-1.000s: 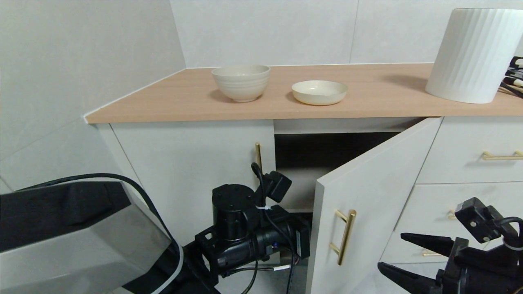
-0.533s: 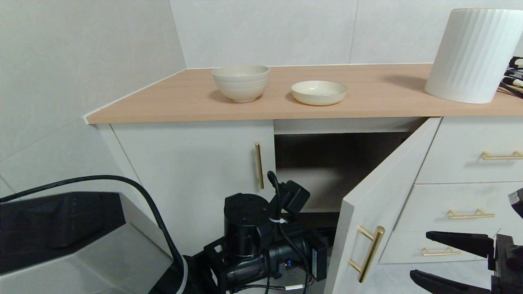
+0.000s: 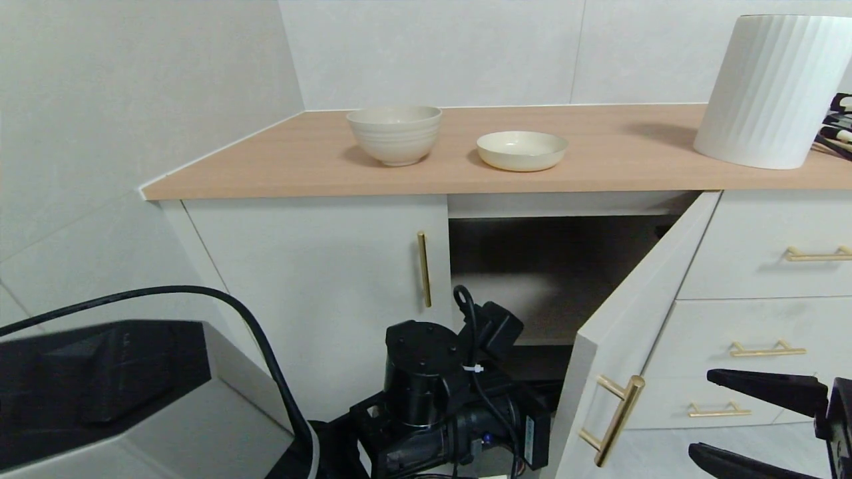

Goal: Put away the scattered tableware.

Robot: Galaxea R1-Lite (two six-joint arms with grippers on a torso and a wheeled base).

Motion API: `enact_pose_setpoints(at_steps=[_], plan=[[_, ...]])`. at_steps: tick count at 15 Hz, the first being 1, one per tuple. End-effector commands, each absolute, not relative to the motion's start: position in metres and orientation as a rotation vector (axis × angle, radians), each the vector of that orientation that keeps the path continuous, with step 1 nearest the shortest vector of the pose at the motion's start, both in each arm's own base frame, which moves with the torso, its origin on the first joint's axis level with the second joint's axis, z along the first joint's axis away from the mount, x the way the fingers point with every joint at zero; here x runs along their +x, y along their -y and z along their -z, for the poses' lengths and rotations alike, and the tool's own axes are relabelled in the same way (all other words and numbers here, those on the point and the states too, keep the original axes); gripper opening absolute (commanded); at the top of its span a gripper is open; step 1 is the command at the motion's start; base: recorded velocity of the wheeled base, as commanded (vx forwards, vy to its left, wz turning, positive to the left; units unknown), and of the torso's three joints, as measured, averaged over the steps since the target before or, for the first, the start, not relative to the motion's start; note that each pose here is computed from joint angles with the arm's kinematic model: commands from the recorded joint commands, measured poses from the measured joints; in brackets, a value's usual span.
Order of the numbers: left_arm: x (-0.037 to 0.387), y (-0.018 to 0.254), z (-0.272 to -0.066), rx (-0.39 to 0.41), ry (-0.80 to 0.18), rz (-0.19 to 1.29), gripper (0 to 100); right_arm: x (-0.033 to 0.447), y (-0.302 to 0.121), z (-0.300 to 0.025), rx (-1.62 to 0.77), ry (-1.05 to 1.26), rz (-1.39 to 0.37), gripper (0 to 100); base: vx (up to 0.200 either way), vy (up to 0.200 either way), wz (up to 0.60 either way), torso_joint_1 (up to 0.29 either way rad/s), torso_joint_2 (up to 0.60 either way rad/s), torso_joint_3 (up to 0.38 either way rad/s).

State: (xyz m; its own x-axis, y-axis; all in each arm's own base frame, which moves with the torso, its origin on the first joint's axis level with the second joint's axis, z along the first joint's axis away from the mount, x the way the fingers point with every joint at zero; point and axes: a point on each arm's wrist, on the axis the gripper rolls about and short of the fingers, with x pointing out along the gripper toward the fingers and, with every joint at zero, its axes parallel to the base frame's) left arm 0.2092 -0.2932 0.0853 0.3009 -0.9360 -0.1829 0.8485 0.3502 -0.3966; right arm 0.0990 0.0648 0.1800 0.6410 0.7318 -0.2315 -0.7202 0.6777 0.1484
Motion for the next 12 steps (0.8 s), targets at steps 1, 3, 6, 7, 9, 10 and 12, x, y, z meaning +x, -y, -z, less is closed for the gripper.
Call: enact_pose_setpoints(at_steps=[1,3,6,7,9,10,12], plan=[[0.209,0.296,-0.083,-0.242,-0.422,1.214,0,0.098,-0.065,-0.18,0.044,-0.281,-0.833,100,-0.2,0.0,0.0,0.002,0.0,0.002],[0.214,0.297,-0.079,-0.243,-0.429,1.203,0,0.098,-0.065,-0.179,0.043,-0.286,-0.832,100,-0.1,0.0,0.0,0.004,0.0,-0.001],[0.24,0.302,-0.067,-0.251,-0.426,1.166,0,0.099,-0.065,-0.178,0.043,-0.293,-0.83,100,0.0,0.0,0.0,0.0,0.0,0.0],[0.255,0.306,-0.068,-0.253,-0.43,1.142,0,0.1,-0.066,-0.177,0.042,-0.297,-0.83,100,0.0,0.0,0.0,0.0,0.0,0.0],[0.273,0.309,-0.078,-0.252,-0.474,1.143,0,0.099,-0.066,-0.177,0.043,-0.297,-0.835,100,0.0,0.0,0.0,0.0,0.0,0.0],[0.274,0.31,-0.084,-0.254,-0.465,1.148,0,0.098,-0.065,-0.178,0.043,-0.291,-0.837,100,0.0,0.0,0.0,0.0,0.0,0.0],[0.266,0.313,-0.098,-0.256,-0.445,1.17,0,0.096,-0.064,-0.181,0.046,-0.273,-0.848,100,0.0,0.0,0.0,0.0,0.0,0.0]])
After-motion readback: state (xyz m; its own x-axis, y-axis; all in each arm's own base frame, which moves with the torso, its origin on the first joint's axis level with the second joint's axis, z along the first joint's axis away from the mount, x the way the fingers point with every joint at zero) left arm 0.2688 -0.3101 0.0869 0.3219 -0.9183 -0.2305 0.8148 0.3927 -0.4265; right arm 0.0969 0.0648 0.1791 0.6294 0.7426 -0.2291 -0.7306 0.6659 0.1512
